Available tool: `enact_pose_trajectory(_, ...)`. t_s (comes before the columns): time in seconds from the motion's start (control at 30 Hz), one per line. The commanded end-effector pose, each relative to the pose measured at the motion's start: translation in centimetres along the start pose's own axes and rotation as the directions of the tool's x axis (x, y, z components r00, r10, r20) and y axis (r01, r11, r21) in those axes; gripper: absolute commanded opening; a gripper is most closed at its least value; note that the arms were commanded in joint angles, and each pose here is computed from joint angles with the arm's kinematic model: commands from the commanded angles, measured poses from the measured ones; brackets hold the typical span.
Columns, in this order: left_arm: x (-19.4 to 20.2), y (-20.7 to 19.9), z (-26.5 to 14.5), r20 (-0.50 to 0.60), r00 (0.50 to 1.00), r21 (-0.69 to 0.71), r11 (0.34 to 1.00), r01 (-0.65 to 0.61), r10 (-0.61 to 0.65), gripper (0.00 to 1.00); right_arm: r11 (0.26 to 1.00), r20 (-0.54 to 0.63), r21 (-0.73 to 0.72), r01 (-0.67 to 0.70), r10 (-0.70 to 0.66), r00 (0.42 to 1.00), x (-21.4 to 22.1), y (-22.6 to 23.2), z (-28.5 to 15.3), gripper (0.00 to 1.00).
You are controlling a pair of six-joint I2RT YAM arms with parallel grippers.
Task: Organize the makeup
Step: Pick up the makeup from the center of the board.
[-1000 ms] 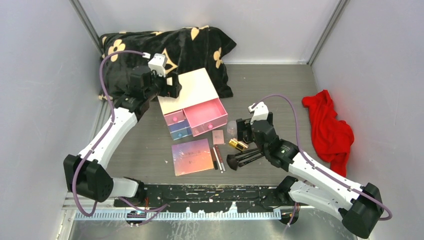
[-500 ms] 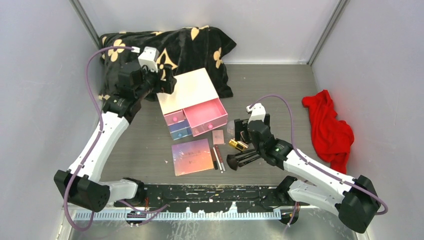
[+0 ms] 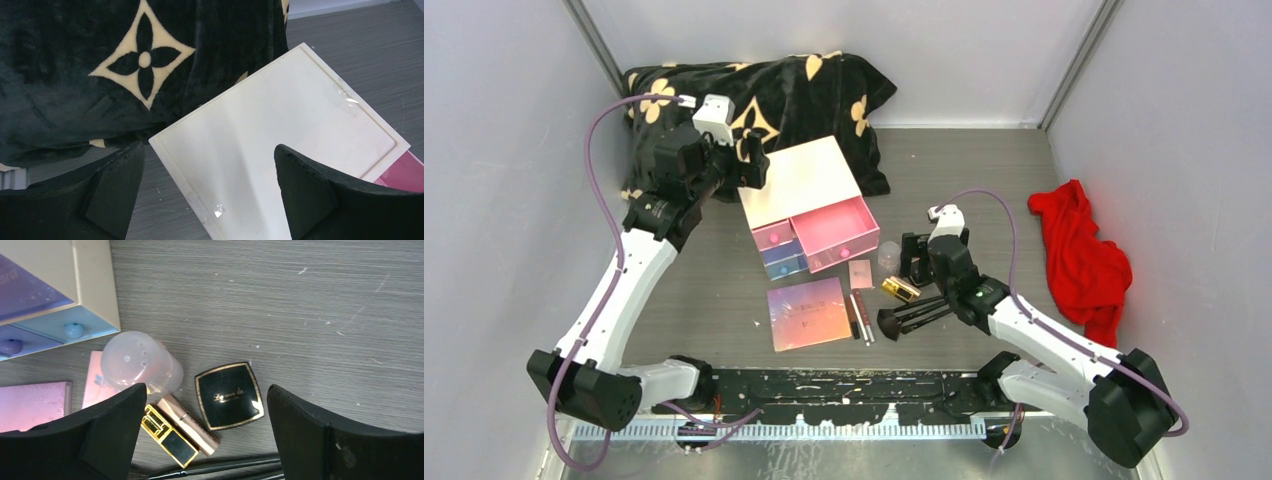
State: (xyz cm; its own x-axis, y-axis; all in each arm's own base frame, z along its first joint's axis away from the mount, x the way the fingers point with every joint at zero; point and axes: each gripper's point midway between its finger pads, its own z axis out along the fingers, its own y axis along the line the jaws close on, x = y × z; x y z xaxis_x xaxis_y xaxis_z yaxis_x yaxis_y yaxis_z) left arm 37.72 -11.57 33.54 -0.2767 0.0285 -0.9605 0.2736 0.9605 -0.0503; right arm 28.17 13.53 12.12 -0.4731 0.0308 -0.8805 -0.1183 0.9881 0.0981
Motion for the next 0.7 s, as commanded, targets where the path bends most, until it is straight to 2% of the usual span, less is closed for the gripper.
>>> enact_pose_trajectory(0.0, -1.2, 0.3, -0.9, 0.051, 0.999, -0.014, 1.0, 0.006, -0.005, 1.0, 0.994, 0.05, -0.107, -0.008, 0.013, 0.999, -1.3, 2.3, 0.6, 0.93)
enact_pose_trajectory(0.27, -0.7, 0.3, -0.8, 0.048, 0.999, -0.013, 1.0, 0.012, -0.011, 1.0, 0.979, 0.103, -0.203, 0.008, 0.013, 0.995, -0.5, 3.3, 0.3, 0.92)
enact_pose_trajectory(0.47, -0.3, 0.2, -0.5, 0.048, 0.999, -0.006, 1.0, 0.017, -0.016, 1.0, 0.975, 0.139, -0.221, 0.031, 0.0, 0.99, -0.5, 3.5, 0.5, 0.93)
enact_pose_trajectory(0.67, 0.2, 0.2, -0.2, 0.039, 0.999, -0.008, 1.0, 0.015, -0.015, 1.0, 0.962, 0.149, -0.268, 0.054, -0.014, 0.989, -0.2, 4.5, 1.1, 0.97)
